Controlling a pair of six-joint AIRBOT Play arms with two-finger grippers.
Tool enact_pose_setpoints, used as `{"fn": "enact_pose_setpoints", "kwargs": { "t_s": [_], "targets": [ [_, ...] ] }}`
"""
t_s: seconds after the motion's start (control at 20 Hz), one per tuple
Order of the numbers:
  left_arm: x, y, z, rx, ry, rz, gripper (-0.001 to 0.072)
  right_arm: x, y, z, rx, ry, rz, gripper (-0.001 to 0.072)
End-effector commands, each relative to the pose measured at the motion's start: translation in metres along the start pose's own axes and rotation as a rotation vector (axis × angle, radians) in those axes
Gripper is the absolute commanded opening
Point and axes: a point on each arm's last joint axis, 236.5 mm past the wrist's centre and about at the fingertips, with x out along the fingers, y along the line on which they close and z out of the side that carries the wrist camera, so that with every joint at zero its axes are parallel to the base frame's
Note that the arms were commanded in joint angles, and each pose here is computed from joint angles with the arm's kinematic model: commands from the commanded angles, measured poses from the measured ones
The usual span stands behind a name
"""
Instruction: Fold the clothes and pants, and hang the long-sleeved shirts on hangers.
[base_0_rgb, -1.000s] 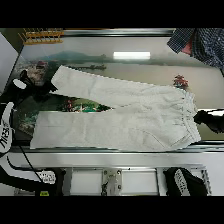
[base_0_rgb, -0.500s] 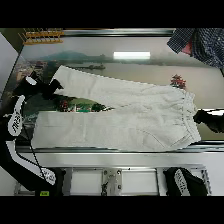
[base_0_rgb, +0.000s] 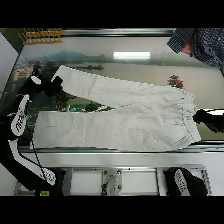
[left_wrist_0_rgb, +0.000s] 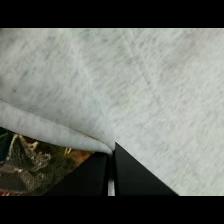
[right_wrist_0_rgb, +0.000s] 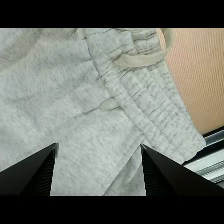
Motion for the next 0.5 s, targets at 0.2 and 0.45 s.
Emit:
{"fn": "enact_pose_setpoints", "kwargs": {
  "t_s": [0.2,0.45],
  "targets": [
    [-0.069,0.006,0.003,0.226,0.011,0.081,0.0009,0.0,0.007,0.0,0.014,-0.002,0.029,0.056],
    [-0.151,0.067,-0.059,0.413,0.088,0.283,0.0009,-0.001,0.008,0.0,0.016,-0.002,0.035,0.056]
  ]
}}
